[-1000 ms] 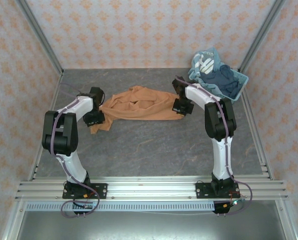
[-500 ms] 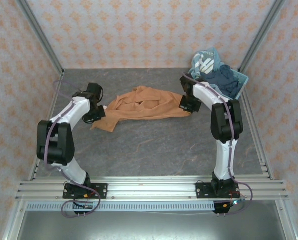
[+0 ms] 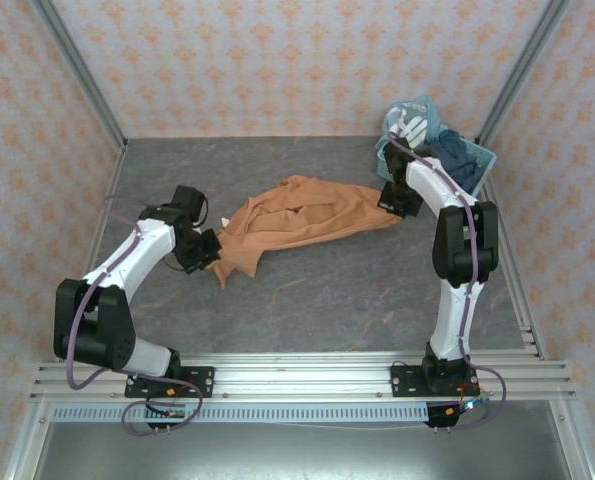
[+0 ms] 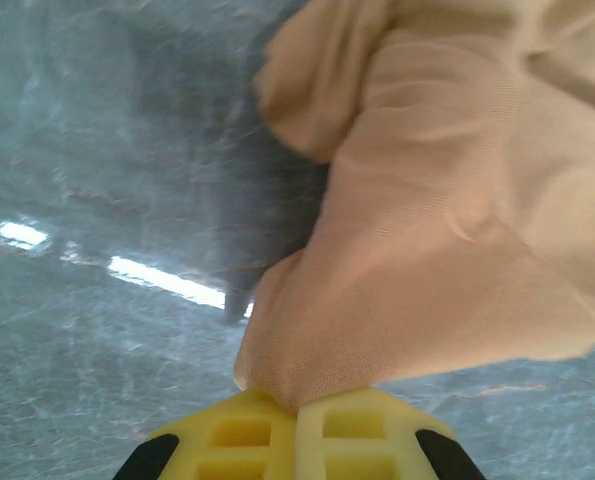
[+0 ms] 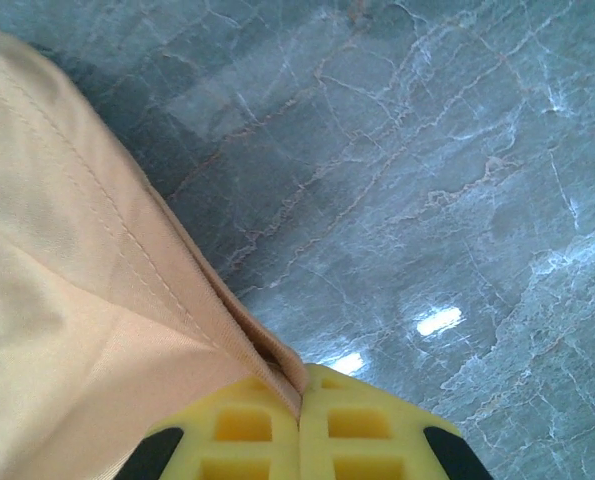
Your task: Fold and stack the t-shirts
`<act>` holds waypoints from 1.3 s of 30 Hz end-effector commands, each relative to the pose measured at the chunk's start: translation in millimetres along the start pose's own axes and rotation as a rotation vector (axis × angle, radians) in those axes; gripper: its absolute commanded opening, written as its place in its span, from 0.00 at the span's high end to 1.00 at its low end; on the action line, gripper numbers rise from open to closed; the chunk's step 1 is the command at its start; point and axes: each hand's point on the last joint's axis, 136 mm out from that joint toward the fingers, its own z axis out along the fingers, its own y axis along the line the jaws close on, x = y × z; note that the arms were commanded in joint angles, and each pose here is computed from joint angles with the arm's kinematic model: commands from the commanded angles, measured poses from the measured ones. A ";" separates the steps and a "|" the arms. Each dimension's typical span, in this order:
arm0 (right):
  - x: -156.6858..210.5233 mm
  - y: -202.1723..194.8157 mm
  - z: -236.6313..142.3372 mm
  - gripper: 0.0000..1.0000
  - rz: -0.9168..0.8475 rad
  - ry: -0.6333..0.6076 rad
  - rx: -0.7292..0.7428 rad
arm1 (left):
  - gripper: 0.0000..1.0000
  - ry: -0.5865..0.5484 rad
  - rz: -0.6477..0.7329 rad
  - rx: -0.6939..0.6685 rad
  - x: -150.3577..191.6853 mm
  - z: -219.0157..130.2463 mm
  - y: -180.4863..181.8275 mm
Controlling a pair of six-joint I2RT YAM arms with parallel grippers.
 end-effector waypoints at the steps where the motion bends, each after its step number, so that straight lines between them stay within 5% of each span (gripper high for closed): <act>1: 2.9 0.0 -2.2 1.00 -0.030 0.019 0.018 | 1.00 0.048 -0.008 -0.105 -1.8 18.7 29.3; 5: 15.8 6.3 2.1 1.00 -0.049 0.052 0.005 | 1.00 0.026 0.052 -0.240 -25.3 33.8 47.8; 10: 34.3 14.5 -1.6 1.00 -0.088 0.069 -0.008 | 0.55 -0.142 0.162 -0.298 -40.7 0.7 43.5; 14: 48.4 16.8 -1.8 1.00 -0.096 0.081 -0.015 | 0.51 -0.126 0.212 -0.277 -7.0 -11.5 37.2; 18: 56.6 17.0 -1.4 1.00 -0.097 0.085 -0.018 | 0.35 -0.082 0.194 -0.239 26.9 1.0 34.1; 25: 60.1 15.6 -2.2 1.00 -0.101 0.093 -0.021 | 0.31 -0.051 0.295 -0.230 20.5 33.3 19.8; 33: 64.3 15.3 -1.2 1.00 -0.096 0.103 -0.027 | 0.38 0.008 0.380 -0.292 10.7 67.7 17.4; 37: 64.2 19.3 -4.2 1.00 -0.094 0.099 -0.055 | 0.89 -0.069 0.369 -0.359 -10.6 64.4 17.3; 39: 60.6 25.4 -12.4 1.00 -0.094 0.083 -0.095 | 1.00 -0.136 0.355 -0.347 -24.2 47.0 5.0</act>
